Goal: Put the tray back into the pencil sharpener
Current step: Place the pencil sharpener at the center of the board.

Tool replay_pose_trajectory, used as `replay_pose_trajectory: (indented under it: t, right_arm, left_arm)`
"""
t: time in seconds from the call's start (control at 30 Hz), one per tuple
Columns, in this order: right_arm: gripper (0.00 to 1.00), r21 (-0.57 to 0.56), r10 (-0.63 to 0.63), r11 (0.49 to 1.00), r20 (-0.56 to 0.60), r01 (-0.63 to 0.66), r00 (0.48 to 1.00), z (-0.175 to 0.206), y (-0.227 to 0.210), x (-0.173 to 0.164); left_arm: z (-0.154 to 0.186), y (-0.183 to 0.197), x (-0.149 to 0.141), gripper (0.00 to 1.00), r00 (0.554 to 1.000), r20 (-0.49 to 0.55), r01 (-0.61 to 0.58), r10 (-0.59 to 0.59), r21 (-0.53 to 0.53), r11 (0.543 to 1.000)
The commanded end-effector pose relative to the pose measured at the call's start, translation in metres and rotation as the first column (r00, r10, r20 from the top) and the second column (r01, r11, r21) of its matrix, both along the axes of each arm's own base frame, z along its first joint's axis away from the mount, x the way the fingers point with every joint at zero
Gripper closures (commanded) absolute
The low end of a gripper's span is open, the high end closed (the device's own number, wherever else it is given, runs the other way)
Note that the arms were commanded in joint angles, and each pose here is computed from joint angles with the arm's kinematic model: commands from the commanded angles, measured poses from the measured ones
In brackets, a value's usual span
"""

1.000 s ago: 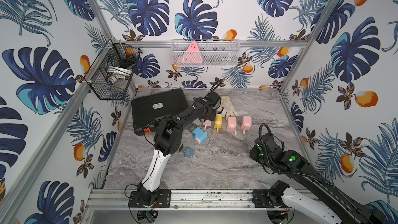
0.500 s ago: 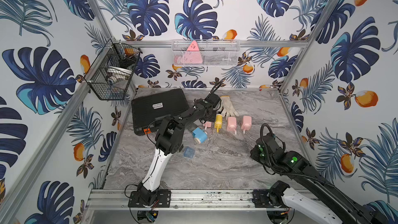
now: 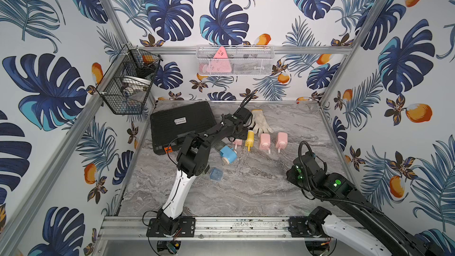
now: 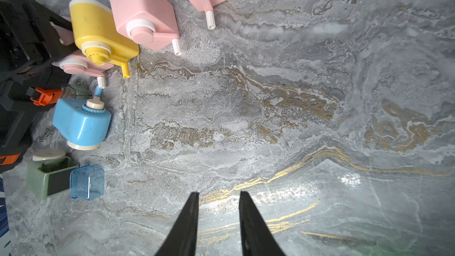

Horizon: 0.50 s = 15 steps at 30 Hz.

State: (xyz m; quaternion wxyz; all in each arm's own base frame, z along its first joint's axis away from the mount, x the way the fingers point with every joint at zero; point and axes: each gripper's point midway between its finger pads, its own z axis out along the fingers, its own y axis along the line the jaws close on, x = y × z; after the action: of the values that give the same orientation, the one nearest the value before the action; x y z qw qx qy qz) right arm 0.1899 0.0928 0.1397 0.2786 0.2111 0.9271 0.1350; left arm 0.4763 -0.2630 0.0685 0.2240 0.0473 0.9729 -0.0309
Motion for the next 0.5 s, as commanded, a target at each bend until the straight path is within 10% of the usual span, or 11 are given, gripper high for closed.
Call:
replay_pose_trajectory:
  t: [0.0,0.23,0.47]
  right_arm:
    - [0.68,-0.020,-0.006,1.000,-0.005,0.006,1.000,0.001,-0.005,-0.003]
    - [0.65,-0.008,0.051,0.999,0.000,-0.051,0.999,0.000,0.004,-0.001]
    - [0.61,0.036,0.363,0.930,0.072,-0.366,0.929,0.015,0.050,0.002]
  left_arm:
    - [0.018,0.000,0.003,0.27,0.999,0.037,0.001,0.000,-0.021,1.000]
    - [0.083,0.003,0.002,0.26,0.987,0.161,0.016,-0.004,-0.074,0.997]
    - [0.148,0.022,-0.034,0.30,0.953,0.304,0.037,0.020,-0.181,0.983]
